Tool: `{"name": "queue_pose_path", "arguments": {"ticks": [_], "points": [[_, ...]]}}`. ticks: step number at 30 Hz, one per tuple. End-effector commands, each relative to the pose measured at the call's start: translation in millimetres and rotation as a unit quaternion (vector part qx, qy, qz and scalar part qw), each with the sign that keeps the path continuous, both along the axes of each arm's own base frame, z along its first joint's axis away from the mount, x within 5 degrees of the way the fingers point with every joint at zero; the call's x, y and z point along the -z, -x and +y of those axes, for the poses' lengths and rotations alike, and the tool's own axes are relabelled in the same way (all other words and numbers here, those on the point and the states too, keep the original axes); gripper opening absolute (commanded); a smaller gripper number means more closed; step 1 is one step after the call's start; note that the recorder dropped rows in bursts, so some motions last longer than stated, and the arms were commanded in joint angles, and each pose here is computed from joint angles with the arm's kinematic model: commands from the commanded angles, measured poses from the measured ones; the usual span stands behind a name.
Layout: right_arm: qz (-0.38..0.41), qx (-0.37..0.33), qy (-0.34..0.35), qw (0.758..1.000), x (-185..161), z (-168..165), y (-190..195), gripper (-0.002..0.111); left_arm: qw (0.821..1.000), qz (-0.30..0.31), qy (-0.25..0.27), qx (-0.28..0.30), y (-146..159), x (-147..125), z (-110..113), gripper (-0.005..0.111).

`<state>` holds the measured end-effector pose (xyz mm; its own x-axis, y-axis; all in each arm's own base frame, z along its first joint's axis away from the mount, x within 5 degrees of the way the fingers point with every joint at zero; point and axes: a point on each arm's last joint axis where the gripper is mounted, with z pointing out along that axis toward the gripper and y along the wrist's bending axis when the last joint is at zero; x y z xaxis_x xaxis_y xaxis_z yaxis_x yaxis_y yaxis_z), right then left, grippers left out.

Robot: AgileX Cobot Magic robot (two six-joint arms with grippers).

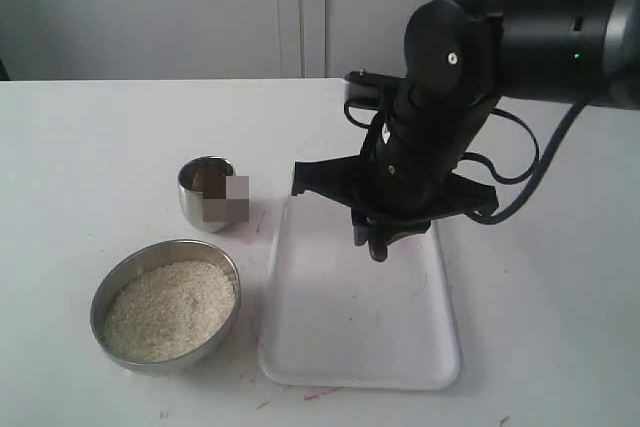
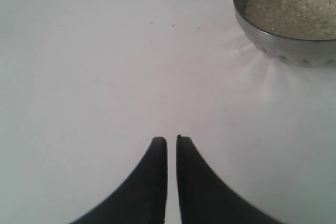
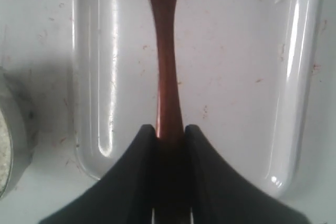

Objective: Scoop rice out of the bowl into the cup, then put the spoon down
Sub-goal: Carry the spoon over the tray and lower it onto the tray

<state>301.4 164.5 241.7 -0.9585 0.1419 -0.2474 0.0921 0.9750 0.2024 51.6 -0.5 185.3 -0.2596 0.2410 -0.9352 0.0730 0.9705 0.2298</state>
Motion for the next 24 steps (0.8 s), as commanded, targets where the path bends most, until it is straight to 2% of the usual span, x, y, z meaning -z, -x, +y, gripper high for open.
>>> {"name": "queue_pose_path", "arguments": {"ticks": [1,10,24], "points": [[0.013,-0.003,0.009,1.0,18,0,-4,0.0,0.999,0.032,0.005,0.001,1,8,0,0.014],[0.048,0.0,0.016,0.999,48,4,-7,0.0,0.999,0.032,0.005,0.001,1,8,0,0.014],[0.058,0.0,0.022,0.998,64,6,-12,0.0,0.999,0.032,0.005,0.001,1,8,0,0.014]]}}
